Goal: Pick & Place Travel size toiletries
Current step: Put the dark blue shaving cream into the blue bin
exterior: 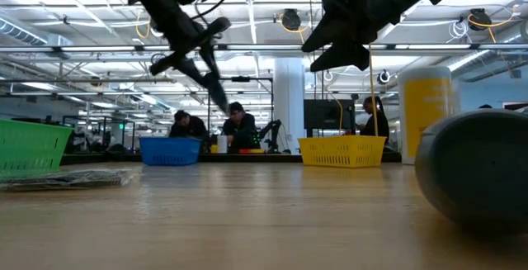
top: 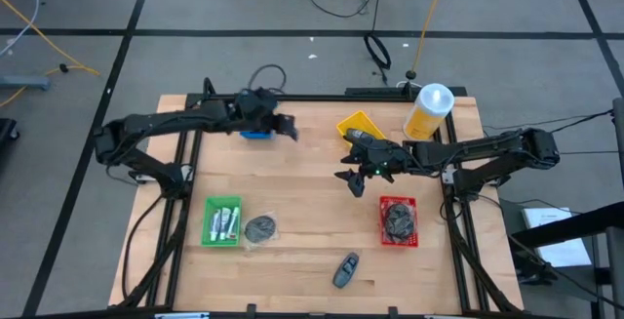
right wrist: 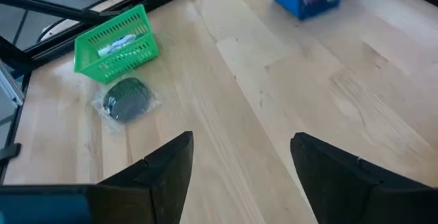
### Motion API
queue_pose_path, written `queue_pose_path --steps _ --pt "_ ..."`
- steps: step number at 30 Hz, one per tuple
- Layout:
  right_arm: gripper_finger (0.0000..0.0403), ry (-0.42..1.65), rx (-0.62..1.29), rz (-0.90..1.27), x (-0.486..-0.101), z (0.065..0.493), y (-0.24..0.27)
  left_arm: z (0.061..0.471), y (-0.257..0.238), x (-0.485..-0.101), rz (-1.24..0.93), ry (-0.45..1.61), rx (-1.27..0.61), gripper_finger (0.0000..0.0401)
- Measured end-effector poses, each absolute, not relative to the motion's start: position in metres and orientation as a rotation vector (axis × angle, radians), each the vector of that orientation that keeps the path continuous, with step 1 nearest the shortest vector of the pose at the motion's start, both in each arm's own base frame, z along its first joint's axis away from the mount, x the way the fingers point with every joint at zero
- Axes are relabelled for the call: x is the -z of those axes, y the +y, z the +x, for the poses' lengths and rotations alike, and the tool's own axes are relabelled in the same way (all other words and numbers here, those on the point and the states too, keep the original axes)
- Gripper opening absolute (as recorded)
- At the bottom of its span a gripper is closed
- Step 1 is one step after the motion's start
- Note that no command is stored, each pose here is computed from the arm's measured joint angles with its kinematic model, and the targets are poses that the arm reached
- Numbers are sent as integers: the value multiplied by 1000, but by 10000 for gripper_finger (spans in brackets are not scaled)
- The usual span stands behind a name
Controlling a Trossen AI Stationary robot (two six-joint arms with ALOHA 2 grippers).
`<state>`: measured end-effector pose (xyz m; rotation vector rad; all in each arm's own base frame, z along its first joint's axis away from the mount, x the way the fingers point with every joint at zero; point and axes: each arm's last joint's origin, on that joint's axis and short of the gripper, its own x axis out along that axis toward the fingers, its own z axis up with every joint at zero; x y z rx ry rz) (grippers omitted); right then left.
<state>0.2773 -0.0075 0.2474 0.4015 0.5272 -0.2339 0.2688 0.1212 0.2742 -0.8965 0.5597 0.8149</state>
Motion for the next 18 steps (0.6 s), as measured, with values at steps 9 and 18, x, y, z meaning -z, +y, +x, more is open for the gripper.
queue_pose_path --steps 9,18 --pt "236 539 244 422 -246 276 -7 222 162 -283 -841 555 -1070 110" --pt "236 542 246 421 -246 276 -7 211 184 -269 -788 645 -1195 125"
